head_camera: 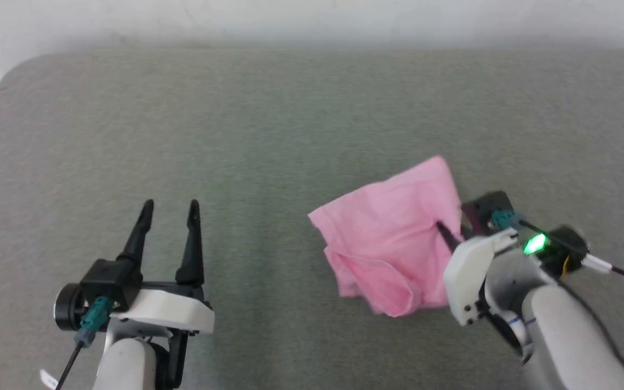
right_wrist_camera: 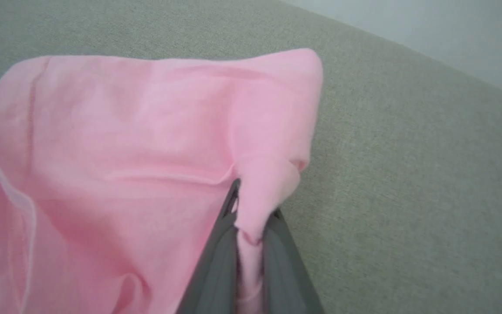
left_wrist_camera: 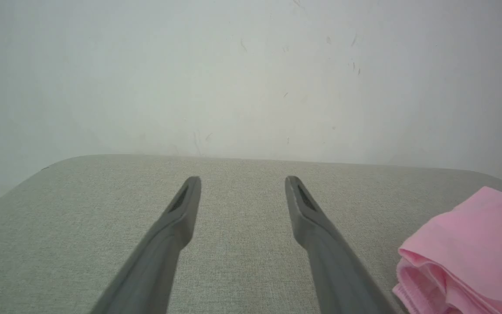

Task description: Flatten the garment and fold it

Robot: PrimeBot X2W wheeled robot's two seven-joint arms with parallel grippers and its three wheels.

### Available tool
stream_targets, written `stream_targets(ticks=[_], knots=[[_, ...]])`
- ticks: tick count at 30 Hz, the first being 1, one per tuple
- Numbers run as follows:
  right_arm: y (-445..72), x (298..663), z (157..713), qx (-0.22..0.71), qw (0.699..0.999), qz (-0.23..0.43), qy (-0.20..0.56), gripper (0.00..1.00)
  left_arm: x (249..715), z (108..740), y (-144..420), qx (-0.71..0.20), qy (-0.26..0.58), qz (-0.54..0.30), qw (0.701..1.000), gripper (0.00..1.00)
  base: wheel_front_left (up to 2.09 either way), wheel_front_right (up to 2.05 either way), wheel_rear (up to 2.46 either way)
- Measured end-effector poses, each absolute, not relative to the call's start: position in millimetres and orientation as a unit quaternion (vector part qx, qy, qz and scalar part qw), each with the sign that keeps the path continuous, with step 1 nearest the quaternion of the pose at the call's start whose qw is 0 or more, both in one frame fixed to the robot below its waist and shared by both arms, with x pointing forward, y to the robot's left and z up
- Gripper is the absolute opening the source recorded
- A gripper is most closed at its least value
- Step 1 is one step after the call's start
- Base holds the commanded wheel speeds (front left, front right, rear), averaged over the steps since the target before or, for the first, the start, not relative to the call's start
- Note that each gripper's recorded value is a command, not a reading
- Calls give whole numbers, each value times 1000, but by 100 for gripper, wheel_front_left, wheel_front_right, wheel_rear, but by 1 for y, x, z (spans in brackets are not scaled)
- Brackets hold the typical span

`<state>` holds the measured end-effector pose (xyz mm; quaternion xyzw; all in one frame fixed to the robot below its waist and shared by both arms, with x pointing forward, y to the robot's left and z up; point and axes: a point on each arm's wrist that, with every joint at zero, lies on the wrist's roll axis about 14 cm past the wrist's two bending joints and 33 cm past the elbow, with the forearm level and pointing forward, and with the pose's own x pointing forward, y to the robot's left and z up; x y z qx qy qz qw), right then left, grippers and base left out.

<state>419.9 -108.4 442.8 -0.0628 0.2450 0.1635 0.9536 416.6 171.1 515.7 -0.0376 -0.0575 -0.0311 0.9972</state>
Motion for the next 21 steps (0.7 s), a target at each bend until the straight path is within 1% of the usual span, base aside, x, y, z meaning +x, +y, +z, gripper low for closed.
stream_targets(ticks=[4, 7, 15, 21], knots=[[-145, 427, 457, -125, 955, 135, 234, 0, 428, 516, 153, -39, -60, -56, 996, 100, 0, 0, 0], [-182, 429, 462, -148, 955, 98, 238, 0, 438, 517, 133, -40, -64, -83, 994, 100, 0, 0, 0], [-293, 429, 475, -171, 953, -26, 248, 0, 474, 526, 72, -39, -91, -171, 980, 100, 0, 0, 0], [-350, 429, 467, -177, 943, -91, 266, 0, 497, 504, 40, -33, -79, -222, 971, 100, 0, 0, 0]])
